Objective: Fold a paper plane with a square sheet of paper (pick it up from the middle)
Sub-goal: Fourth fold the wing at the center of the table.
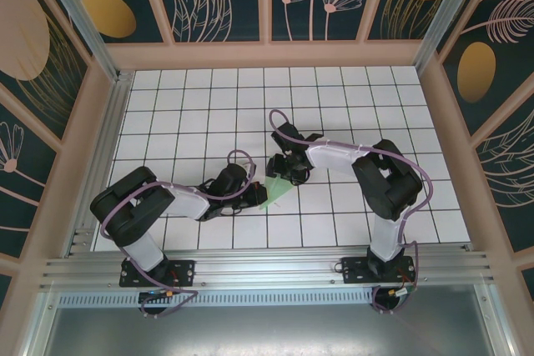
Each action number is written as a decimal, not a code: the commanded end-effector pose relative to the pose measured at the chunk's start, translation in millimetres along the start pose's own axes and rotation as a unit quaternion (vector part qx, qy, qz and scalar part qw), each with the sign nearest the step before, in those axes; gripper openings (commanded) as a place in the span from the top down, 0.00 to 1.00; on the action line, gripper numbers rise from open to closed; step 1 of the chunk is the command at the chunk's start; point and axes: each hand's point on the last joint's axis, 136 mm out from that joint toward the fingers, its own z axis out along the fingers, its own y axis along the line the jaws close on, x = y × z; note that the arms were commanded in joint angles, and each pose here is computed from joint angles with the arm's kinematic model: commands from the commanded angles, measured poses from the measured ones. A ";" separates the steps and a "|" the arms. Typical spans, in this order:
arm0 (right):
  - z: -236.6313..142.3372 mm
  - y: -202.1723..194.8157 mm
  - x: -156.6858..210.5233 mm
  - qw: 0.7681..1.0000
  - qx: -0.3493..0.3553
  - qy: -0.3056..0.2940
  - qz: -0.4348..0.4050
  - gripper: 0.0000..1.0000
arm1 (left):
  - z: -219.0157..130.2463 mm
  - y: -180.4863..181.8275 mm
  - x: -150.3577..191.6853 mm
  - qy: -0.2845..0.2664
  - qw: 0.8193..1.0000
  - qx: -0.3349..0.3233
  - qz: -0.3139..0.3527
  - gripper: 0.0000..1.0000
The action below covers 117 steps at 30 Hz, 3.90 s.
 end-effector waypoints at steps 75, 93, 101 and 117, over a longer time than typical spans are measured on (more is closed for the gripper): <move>35.3 -60.8 33.9 0.991 0.110 0.065 -0.028 0.57 | -30.3 -49.6 -28.2 -0.051 0.997 0.056 -0.018 0.86; 38.3 -72.6 36.6 0.987 0.142 0.069 -0.008 0.62 | -2.5 -23.7 -3.6 -0.002 0.999 0.017 -0.033 0.92; 39.5 -74.9 36.6 0.987 0.147 0.069 -0.003 0.62 | -2.2 -4.4 3.7 0.008 0.999 -0.028 -0.033 0.92; 40.1 -79.8 38.1 0.985 0.157 0.070 0.003 0.62 | 2.7 7.5 7.3 0.016 0.998 -0.053 -0.034 0.93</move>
